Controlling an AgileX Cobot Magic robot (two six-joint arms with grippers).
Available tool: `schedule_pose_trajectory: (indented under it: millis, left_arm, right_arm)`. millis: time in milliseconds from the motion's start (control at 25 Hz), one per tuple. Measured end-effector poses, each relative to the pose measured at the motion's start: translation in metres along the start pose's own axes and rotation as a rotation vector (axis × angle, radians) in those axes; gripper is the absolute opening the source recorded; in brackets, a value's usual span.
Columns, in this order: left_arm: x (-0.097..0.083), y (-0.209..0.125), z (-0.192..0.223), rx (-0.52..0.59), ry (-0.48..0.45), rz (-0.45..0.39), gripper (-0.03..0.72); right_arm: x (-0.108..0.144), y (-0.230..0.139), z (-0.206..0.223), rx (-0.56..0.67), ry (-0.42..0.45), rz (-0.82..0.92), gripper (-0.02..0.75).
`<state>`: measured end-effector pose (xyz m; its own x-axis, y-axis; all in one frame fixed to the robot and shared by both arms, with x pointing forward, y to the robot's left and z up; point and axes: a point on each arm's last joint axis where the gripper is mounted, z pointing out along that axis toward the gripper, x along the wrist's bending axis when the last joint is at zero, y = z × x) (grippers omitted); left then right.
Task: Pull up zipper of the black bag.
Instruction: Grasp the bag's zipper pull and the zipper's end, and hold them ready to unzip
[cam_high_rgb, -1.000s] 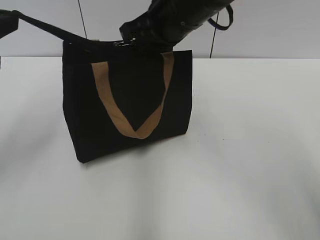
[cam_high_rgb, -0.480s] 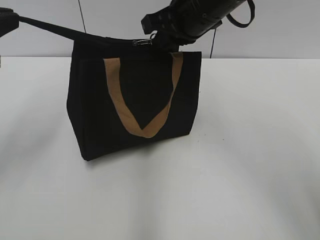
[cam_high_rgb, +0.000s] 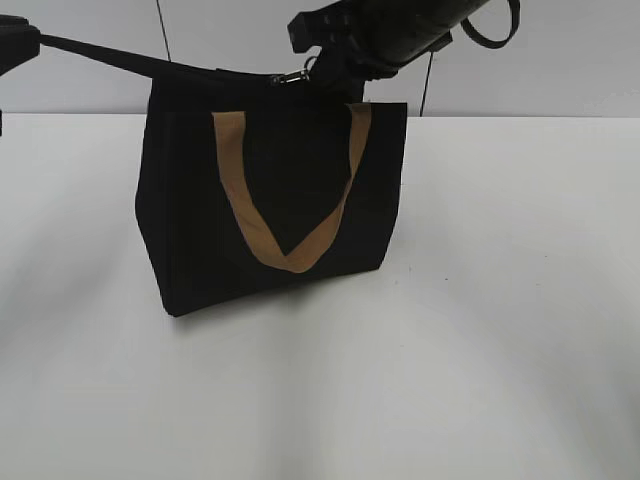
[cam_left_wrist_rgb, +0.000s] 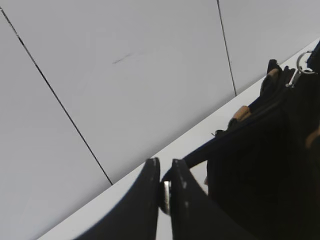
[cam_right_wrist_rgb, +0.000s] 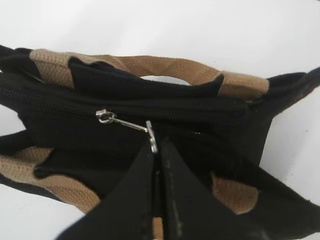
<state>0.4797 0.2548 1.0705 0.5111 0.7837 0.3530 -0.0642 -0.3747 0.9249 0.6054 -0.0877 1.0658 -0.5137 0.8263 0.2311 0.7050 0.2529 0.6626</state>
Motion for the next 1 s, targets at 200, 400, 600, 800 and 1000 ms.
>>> schedule_pose_trajectory:
  millis: [200, 400, 600, 800, 1000]
  left_arm:
    - [-0.001, 0.001, 0.000, -0.009, -0.008, 0.001, 0.020]
    - [-0.002, 0.002, 0.001, -0.016, -0.017, 0.003, 0.020]
    - [-0.002, 0.001, 0.001, -0.011, -0.013, 0.002, 0.020]
    - [0.000, 0.000, 0.000, 0.011, 0.011, -0.005, 0.020]
    - [0.001, -0.001, 0.000, 0.017, 0.019, -0.006, 0.019]
  right_arm:
    - [-0.006, 0.003, -0.008, -0.015, -0.007, 0.018, -0.015]
    - [-0.014, 0.004, -0.011, -0.018, -0.017, 0.037, -0.015]
    - [-0.022, 0.004, -0.013, -0.016, -0.030, 0.058, -0.015]
    - [-0.039, 0.004, -0.017, -0.015, -0.071, 0.073, -0.015]
    - [-0.044, 0.003, -0.018, -0.007, -0.080, 0.083, -0.015]
